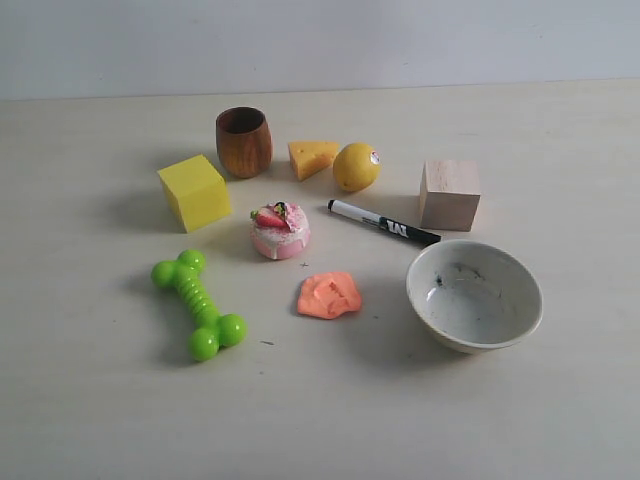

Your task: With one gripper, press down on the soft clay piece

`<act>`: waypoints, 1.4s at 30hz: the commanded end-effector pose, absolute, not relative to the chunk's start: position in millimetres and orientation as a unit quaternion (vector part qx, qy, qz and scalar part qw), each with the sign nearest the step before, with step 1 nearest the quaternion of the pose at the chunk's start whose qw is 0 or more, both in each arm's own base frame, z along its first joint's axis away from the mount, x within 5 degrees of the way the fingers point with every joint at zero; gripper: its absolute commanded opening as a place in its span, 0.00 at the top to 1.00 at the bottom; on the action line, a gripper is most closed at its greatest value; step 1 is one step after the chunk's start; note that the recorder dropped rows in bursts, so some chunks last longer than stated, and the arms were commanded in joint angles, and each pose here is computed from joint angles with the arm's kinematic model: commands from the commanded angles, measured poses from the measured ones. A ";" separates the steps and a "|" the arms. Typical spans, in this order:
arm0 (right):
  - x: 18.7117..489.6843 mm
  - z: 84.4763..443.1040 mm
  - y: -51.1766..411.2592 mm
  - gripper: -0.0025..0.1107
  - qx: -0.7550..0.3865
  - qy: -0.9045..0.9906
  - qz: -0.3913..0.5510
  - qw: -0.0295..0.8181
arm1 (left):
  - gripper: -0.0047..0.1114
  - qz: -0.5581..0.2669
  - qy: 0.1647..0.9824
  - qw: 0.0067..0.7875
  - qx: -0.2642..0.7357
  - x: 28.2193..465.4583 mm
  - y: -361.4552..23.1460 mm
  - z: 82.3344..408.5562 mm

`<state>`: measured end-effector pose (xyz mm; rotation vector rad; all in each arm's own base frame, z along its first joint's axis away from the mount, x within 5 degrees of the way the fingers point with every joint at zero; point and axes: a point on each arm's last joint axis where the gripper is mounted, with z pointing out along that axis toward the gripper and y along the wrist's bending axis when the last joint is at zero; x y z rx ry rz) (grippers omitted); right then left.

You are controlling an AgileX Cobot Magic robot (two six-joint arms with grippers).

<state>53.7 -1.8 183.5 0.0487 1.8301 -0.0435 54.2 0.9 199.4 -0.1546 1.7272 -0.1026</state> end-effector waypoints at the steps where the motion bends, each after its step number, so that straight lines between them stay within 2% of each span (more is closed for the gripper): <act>1: 53.7 183.2 -1.9 0.98 0.018 0.788 -0.022 0.615 | 0.96 -0.047 0.764 0.640 -0.065 55.0 0.4 189.2; 8: 53.7 183.2 -1.9 0.98 0.018 0.788 -0.022 0.615 | 0.96 -0.047 0.770 0.632 -0.066 54.7 0.4 187.5; 12: 53.7 183.2 -1.9 0.98 0.018 0.788 -0.022 0.615 | 0.96 -0.044 0.798 0.597 -0.067 52.7 0.3 179.5; 42: 53.7 183.2 -1.9 0.98 0.018 0.788 -0.022 0.615 | 0.96 -0.044 0.798 0.598 -0.067 52.8 0.3 179.7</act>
